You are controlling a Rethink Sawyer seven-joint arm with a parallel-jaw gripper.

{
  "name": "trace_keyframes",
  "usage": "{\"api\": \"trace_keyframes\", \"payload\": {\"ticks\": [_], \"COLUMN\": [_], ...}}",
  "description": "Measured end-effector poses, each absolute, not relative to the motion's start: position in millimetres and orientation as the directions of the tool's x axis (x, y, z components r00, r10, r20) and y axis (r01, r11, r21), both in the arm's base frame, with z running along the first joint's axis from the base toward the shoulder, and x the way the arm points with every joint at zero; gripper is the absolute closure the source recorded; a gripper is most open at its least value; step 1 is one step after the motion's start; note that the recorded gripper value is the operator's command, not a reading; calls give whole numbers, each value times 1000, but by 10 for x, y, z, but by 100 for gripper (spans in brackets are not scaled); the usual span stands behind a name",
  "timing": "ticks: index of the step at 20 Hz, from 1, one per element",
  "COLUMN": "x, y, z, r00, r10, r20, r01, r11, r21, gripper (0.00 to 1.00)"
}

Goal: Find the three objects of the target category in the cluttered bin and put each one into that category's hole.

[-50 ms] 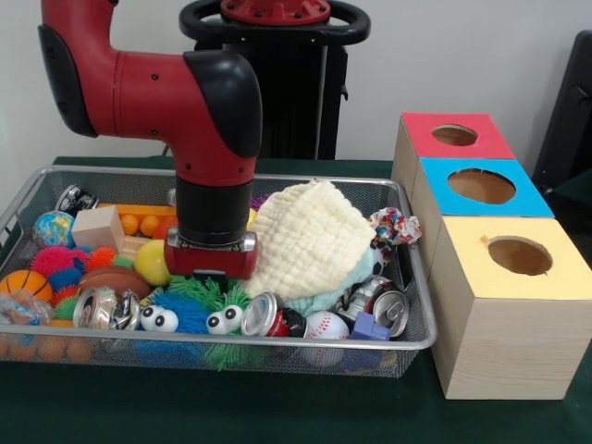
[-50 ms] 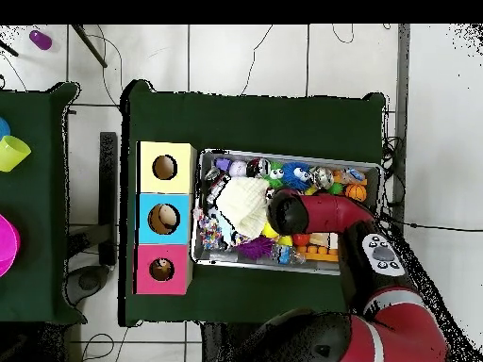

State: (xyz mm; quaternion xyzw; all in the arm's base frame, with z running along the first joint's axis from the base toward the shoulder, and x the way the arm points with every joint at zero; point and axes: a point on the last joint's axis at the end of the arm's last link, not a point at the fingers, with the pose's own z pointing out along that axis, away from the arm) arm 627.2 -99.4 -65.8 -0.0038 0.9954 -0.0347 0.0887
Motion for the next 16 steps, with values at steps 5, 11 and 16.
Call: {"api": "trace_keyframes", "payload": {"ticks": [5, 11, 16], "x": [6270, 6151, 6084], "y": [-967, -861, -751], "z": [-601, -259, 129], "r00": [-984, -987, -991], "r10": [-22, -42, -45], "r20": [-177, -154, -125], "r01": [-9, -28, -31], "r11": [997, 995, 994], "r21": [-75, -93, -109], "gripper": [100, 100, 100]}}
